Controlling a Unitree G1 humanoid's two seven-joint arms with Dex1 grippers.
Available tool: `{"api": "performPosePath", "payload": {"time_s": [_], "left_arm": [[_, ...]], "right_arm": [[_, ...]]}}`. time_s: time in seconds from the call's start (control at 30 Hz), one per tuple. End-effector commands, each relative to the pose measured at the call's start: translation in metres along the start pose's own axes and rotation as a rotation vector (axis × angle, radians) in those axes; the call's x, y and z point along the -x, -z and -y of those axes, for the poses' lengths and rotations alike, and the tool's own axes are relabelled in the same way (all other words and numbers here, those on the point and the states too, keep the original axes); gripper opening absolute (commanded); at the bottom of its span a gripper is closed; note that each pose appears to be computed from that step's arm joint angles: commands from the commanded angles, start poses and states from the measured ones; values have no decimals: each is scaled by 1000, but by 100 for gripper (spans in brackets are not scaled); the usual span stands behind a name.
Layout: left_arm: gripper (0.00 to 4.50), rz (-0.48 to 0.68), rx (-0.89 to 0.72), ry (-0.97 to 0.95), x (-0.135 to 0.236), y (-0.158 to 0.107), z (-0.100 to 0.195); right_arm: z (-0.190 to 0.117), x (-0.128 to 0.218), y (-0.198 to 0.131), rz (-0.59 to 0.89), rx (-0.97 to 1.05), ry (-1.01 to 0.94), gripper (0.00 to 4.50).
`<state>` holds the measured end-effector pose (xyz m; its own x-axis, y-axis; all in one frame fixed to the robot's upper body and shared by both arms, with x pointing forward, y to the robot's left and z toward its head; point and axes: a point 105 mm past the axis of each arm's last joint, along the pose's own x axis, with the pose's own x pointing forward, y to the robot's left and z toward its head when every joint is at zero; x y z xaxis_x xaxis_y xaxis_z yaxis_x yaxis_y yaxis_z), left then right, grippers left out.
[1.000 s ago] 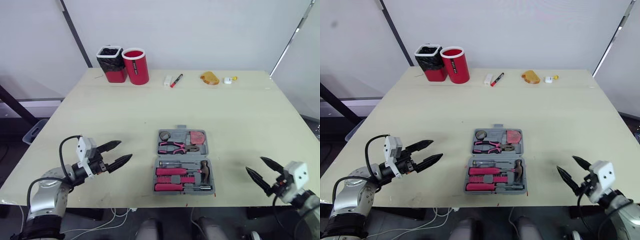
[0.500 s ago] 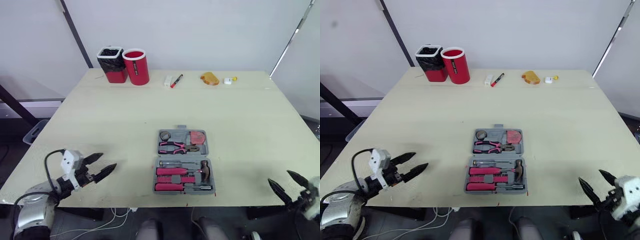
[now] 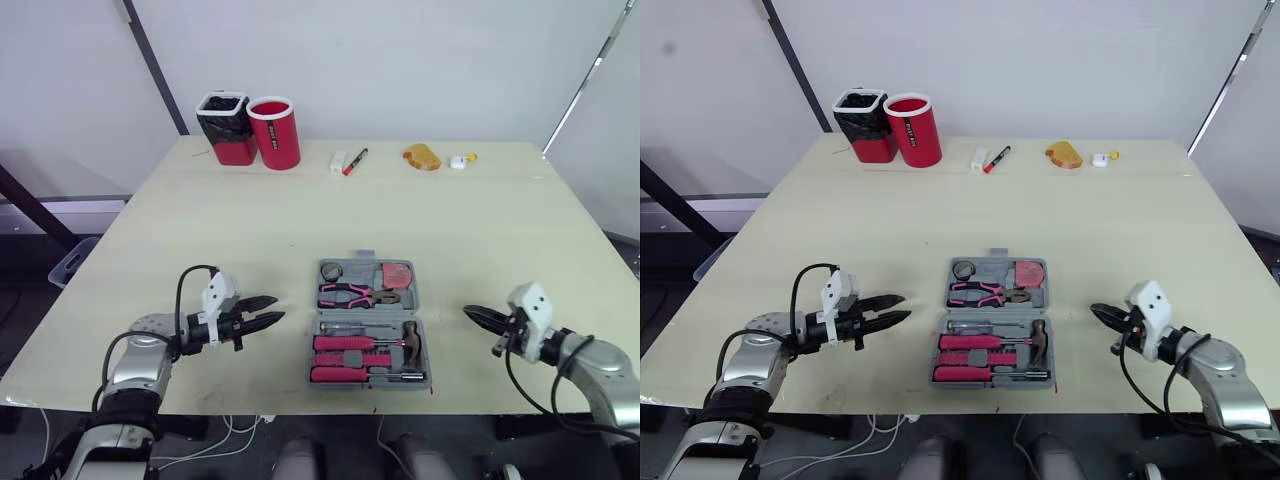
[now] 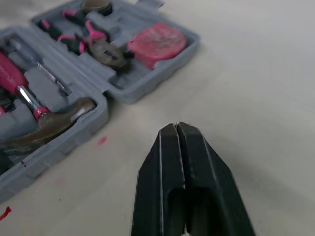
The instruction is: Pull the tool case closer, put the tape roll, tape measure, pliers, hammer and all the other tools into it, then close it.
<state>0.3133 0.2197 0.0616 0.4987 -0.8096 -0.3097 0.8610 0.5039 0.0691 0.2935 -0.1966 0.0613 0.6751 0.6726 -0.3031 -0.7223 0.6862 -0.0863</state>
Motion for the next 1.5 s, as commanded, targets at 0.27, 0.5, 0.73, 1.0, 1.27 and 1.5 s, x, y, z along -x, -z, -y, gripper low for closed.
{"api": "performPosePath", "payload": {"time_s": [0.27, 0.5, 0.73, 1.0, 1.27, 1.5], "left_arm": [[2, -85, -59, 151, -29, -1, 3], [2, -102, -59, 211, -50, 2, 9], [2, -124, -61, 232, -61, 3, 8], [2, -150, -73, 240, -69, 7, 9], [2, -143, -85, 295, -76, 8, 19], [2, -140, -62, 361, -72, 9, 30]], "right_arm": [[1, -43, -1, -104, 166, -126, 0], [-11, -60, 2, -129, 204, -212, 0], [-25, -69, -2, -101, 211, -250, 0], [-30, -74, -4, -87, 214, -258, 0], [-39, -73, -6, -75, 203, -300, 0], [-47, -63, -2, -111, 162, -357, 0]]}}
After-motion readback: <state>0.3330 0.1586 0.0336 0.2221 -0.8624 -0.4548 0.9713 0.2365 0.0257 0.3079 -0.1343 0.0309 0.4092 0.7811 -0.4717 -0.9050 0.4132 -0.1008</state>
